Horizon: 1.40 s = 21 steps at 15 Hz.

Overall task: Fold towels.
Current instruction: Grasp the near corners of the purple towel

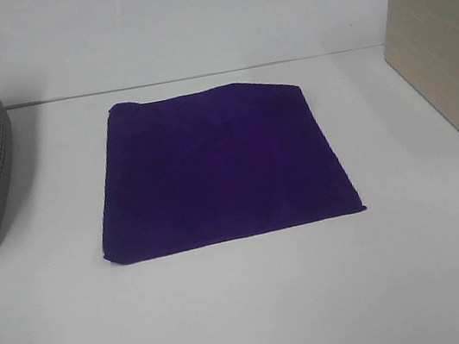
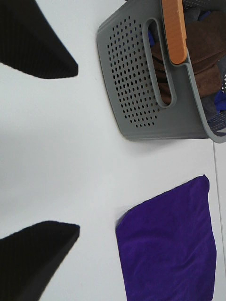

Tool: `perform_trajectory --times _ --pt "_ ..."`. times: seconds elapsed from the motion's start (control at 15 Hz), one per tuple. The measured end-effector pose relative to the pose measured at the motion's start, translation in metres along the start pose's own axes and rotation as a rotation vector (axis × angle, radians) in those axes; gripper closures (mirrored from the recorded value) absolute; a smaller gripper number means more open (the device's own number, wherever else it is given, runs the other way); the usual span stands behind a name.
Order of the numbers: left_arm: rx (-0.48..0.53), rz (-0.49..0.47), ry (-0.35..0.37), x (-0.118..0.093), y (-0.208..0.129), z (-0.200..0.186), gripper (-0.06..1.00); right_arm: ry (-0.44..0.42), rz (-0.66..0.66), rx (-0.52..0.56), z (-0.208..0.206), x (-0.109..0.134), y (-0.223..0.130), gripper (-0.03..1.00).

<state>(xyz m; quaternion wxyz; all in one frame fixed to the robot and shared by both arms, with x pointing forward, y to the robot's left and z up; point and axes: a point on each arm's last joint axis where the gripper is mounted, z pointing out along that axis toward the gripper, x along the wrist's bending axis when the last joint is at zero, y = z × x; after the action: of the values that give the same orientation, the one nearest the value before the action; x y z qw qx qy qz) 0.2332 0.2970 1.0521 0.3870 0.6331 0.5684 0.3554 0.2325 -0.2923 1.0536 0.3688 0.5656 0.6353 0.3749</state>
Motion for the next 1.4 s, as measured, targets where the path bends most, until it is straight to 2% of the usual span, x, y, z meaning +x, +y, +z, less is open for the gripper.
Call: perform_trajectory --times 0.53,0.6,0.73,0.87,1.4 --pt "0.0 0.0 0.0 0.0 0.0 0.0 0.18 0.0 0.0 0.0 0.0 0.0 0.0 0.1" --pt "0.0 0.0 0.0 0.0 0.0 0.0 0.15 0.0 0.0 0.0 0.0 0.0 0.0 0.1" --pt "0.0 0.0 0.0 0.0 0.0 0.0 0.0 0.0 0.0 0.0 0.0 0.0 0.0 0.08" --pt "0.0 0.0 -0.001 -0.0001 0.0 0.0 -0.04 -0.001 -0.001 0.0 0.0 -0.0001 0.0 0.02" --pt "0.0 -0.003 -0.005 -0.0005 0.0 0.0 -0.04 -0.001 -0.001 0.0 0.0 -0.0001 0.0 0.01"
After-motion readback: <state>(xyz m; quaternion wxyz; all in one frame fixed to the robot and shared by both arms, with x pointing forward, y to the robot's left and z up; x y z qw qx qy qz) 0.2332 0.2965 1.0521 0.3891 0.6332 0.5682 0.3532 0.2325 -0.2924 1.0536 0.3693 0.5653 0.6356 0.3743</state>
